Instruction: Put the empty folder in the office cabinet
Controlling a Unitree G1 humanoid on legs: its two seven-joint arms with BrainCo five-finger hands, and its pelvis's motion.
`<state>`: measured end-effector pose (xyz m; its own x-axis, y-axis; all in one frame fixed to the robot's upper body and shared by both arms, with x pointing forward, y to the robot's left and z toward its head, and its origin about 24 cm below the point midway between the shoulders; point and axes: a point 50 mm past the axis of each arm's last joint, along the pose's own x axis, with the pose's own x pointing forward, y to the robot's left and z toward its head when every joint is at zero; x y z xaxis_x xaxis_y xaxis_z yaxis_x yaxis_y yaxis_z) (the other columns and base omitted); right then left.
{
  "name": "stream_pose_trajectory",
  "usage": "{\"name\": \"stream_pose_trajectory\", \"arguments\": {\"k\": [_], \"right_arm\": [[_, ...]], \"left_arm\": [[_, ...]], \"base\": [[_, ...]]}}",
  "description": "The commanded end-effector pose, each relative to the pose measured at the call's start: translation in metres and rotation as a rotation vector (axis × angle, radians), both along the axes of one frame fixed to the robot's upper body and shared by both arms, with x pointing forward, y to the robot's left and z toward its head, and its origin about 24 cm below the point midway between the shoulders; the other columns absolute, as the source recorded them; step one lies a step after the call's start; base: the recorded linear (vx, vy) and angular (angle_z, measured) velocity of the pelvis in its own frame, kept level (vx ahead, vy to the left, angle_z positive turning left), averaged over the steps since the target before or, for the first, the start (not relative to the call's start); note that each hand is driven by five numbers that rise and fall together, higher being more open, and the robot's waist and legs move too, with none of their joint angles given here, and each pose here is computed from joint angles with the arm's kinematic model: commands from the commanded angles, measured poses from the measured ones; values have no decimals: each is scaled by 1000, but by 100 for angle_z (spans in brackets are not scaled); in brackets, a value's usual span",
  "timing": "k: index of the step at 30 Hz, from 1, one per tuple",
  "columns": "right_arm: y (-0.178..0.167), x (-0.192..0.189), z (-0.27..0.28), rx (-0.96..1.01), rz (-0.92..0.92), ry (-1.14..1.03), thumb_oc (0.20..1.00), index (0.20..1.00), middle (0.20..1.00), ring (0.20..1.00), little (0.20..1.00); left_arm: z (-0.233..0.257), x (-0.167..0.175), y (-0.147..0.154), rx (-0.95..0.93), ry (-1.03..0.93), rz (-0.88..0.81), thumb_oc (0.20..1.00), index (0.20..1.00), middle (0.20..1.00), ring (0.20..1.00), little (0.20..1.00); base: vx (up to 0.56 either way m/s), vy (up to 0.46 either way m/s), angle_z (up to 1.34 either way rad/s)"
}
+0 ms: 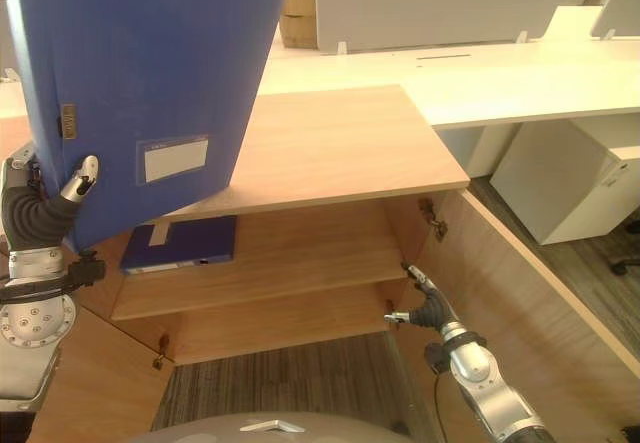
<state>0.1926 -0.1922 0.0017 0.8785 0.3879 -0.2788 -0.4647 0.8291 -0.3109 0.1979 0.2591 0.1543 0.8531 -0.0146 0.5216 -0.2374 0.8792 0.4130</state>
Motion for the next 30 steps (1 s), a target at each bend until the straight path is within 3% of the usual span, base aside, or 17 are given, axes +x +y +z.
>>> {"name": "stream_pose_trajectory", "arguments": {"k": [1, 14, 18, 19, 23, 30], "right_arm": [[6, 23, 44, 176, 91, -174, 1000, 1000, 1000, 1000, 1000], [34, 20, 146, 546, 398, -417, 1000, 1000, 1000, 1000, 1000], [35, 19, 151, 565, 417, -426, 1000, 1000, 1000, 1000, 1000], [35, 18, 176, 636, 454, -520, 1000, 1000, 1000, 1000, 1000], [26, 21, 201, 614, 412, -678, 1000, 1000, 1000, 1000, 1000], [26, 51, 204, 537, 301, -720, 1000, 1000, 1000, 1000, 1000]], "left_arm": [[15, 7, -5, -49, -12, -157, 200, 200, 200, 200, 200], [3, -1, -10, -210, 94, -306, 200, 200, 200, 200, 200], [1, -2, -9, -223, 101, -307, 200, 200, 200, 200, 200], [0, -3, -10, -267, 112, -336, 200, 200, 200, 200, 200], [-3, -4, -11, -314, 124, -362, 200, 200, 200, 200, 200], [-2, 5, -20, -360, 114, -427, 200, 200, 200, 200, 200]], "base": [[-13, 47, -7], [0, 19, -4], [0, 0, 0], [0, 0, 0], [5, 0, -1], [14, -4, -4]]}}
